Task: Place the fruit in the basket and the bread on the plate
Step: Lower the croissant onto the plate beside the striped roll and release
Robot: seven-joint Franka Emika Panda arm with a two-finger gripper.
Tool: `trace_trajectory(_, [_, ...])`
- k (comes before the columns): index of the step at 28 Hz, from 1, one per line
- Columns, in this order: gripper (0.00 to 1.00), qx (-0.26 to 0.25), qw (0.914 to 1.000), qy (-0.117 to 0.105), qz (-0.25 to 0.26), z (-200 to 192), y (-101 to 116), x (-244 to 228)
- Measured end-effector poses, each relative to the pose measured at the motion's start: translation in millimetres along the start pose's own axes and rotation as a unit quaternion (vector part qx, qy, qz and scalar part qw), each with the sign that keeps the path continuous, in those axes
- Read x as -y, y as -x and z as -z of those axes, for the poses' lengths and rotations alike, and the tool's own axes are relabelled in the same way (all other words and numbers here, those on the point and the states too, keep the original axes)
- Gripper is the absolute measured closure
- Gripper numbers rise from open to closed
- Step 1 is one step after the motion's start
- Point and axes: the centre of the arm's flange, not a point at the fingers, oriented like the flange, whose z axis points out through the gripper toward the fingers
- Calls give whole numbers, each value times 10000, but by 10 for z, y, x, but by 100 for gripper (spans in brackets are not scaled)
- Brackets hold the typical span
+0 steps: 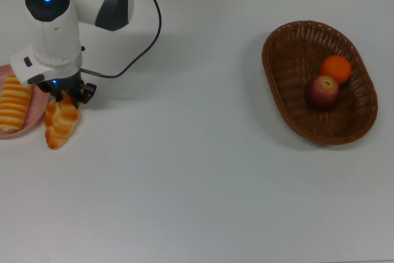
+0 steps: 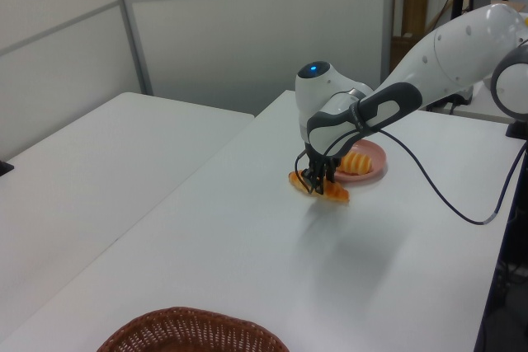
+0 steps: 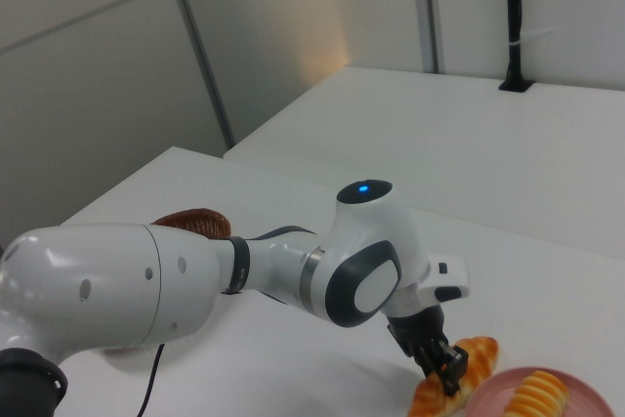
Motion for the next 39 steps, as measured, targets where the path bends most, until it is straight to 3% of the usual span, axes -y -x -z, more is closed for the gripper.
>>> trace_trajectory(8, [85,-208,9997,-81,-105,192,-124,-14])
trace_trajectory(14, [85,-442,9984,-220,-284,444,-238,-58])
trace_trajectory(21, [85,-572,9966,-165,-561,595,-231,-449])
trace_trajectory(27, [85,-442,9976,-82,-524,421,-131,-912])
trace_trajectory(33, [87,-246,9993,156,-244,149,-104,-929])
trace_trajectory(39, [67,-206,9992,352,-57,89,-102,-927])
